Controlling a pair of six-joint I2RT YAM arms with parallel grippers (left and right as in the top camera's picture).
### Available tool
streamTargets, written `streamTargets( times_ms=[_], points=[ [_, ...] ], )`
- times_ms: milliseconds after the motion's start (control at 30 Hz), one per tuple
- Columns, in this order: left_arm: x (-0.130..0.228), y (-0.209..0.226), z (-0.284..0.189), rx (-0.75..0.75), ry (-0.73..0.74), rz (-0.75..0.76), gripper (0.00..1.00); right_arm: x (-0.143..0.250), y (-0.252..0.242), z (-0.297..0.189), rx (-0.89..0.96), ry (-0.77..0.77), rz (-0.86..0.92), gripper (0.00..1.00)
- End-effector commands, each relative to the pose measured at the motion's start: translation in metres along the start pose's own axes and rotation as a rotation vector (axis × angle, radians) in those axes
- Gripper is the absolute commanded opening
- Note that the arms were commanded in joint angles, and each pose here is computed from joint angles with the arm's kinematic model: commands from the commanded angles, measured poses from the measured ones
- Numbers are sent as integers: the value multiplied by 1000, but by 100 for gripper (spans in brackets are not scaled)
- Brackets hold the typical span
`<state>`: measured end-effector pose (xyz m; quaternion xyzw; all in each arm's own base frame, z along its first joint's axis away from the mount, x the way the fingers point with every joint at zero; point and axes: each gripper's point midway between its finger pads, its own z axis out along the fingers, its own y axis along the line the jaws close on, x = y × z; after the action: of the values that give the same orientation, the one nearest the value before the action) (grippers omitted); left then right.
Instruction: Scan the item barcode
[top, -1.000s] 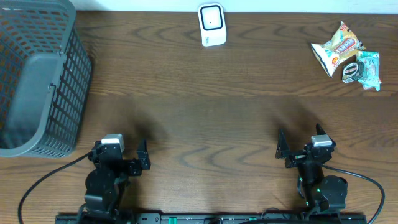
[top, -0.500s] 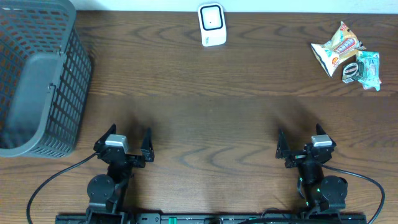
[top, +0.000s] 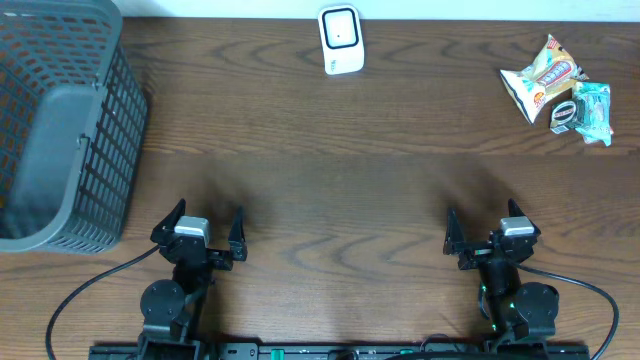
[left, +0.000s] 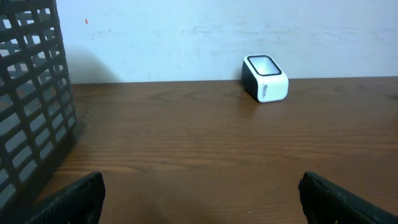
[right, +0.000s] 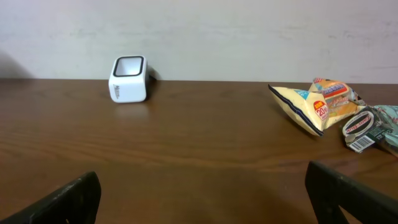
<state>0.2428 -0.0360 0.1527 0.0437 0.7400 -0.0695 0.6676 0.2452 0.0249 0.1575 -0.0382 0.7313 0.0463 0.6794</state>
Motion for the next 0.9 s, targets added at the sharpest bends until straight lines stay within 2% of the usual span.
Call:
streamTargets(
  times_ms=[0,500,867],
  points=[
    [15,1,0,-1,49,14,98,0,-1,0,5,0,10,99],
    [16,12,0,-66,53,-34,98,0,-1,0,5,0,10,99],
    [16,9,0,-45,54,23,98,0,-1,0,5,0,10,99]
  ],
)
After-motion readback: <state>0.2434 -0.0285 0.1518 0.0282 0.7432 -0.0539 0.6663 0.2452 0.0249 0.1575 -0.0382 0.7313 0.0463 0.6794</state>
